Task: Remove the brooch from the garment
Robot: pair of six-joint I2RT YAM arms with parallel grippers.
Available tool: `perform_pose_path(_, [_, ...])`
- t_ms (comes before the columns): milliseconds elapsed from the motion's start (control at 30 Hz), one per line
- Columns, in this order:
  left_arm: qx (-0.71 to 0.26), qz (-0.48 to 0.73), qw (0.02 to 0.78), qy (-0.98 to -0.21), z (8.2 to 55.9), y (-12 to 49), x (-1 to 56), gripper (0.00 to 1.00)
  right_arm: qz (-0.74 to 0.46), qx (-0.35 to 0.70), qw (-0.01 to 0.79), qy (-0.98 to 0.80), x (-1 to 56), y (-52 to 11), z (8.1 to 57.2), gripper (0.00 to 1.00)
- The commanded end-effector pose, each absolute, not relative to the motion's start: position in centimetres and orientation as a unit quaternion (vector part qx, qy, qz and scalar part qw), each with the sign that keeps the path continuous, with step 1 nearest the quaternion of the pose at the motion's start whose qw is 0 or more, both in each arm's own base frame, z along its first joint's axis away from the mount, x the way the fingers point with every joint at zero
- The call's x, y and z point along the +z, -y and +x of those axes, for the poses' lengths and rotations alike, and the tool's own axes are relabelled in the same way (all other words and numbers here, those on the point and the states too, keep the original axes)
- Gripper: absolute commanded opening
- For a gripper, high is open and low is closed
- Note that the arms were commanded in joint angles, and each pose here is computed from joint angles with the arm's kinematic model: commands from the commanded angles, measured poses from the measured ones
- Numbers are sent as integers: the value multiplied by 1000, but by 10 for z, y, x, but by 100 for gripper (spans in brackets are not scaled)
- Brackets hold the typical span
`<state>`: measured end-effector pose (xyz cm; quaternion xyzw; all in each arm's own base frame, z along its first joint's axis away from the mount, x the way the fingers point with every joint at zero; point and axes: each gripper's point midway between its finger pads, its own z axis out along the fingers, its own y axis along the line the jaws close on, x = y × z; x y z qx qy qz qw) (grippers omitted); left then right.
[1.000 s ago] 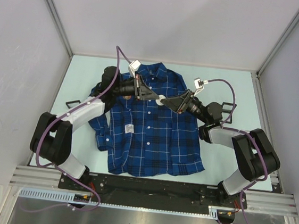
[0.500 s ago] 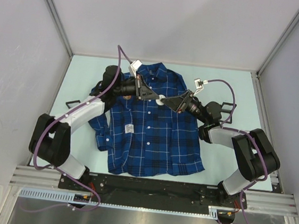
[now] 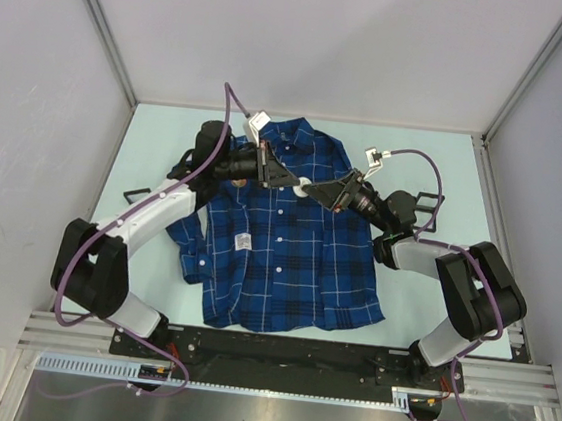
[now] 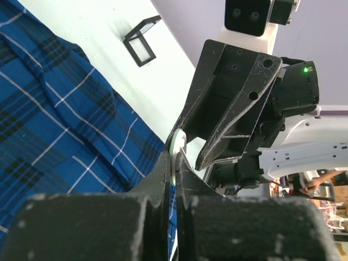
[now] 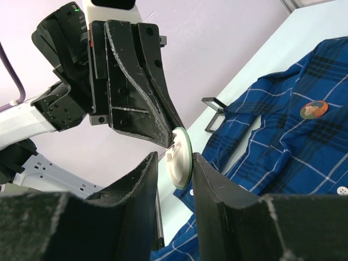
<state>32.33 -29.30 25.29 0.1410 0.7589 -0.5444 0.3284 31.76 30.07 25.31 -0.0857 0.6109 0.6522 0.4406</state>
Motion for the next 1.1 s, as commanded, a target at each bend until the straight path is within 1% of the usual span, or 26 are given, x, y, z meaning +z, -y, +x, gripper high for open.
perform_pose_path(0, [-527, 171, 380, -741, 324, 292, 285, 0, -98, 662, 463, -581, 279, -302, 317, 36])
perform_pose_path(33, [-524, 172, 380, -743, 323, 293, 284, 0, -97, 662, 462, -582, 279, -302, 317, 38])
perform_pose_path(200, [-504, 181, 393, -748, 323, 294, 285, 0, -94, 664, 460, -582, 278, -302, 317, 37])
perform_pose_path(233, [-502, 182, 393, -749, 322, 294, 285, 0, -95, 664, 461, -581, 279, -302, 317, 35])
perform_pose_path(400, [-499, 185, 396, -748, 322, 295, 286, 0, -96, 665, 460, -581, 279, -301, 317, 32])
perform_pose_path(600, [-489, 194, 408, -746, 321, 298, 289, 0, -93, 665, 459, -582, 279, -301, 317, 34])
perform_pose_path(667, [-484, 195, 399, -754, 318, 297, 284, 0, -93, 665, 459, -581, 280, -301, 317, 35])
perform_pose_path(867, [-472, 201, 405, -756, 316, 298, 285, 0, -92, 667, 458, -581, 279, -301, 317, 35])
perform_pose_path(967, [-473, 203, 404, -756, 316, 299, 285, 0, -93, 666, 458, -581, 279, -301, 317, 33])
perform_pose_path(1067, [-469, 206, 408, -756, 315, 299, 286, 0, -94, 665, 459, -581, 278, -301, 318, 29])
